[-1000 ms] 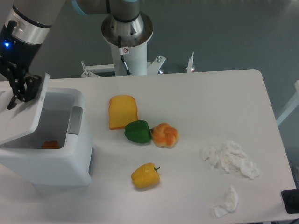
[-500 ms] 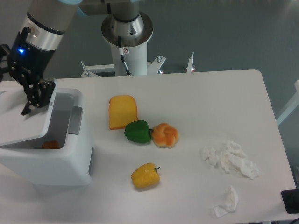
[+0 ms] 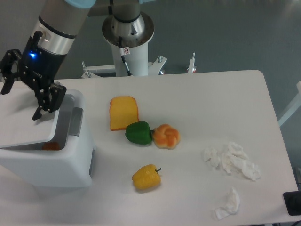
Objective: Close the trash can
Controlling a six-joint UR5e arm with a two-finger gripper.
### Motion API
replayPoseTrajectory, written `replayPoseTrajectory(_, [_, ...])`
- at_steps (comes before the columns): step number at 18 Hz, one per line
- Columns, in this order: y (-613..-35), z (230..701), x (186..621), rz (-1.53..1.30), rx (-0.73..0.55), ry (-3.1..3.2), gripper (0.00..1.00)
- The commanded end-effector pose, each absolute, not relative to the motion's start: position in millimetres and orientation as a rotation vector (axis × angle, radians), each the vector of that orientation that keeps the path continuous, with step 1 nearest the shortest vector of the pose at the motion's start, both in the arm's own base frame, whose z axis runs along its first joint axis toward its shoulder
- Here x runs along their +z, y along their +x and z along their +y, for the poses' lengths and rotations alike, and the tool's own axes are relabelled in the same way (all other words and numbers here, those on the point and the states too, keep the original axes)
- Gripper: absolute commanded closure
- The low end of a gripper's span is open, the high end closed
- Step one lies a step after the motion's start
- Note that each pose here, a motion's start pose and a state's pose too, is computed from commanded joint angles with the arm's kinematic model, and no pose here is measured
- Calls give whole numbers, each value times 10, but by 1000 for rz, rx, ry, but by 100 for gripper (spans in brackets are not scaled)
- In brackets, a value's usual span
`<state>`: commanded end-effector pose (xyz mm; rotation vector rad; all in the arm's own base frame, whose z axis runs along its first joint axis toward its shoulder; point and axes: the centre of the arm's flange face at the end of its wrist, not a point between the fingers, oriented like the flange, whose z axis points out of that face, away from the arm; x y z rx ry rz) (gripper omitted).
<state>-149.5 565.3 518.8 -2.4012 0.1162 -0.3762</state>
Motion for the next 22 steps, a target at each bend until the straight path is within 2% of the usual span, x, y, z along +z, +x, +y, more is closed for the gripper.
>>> replayPoseTrajectory(11, [-1540, 5608, 5013, 75, -415, -2428, 0])
replayPoseTrajectory(22, [-1671, 5578, 4982, 44, -403, -2435, 0])
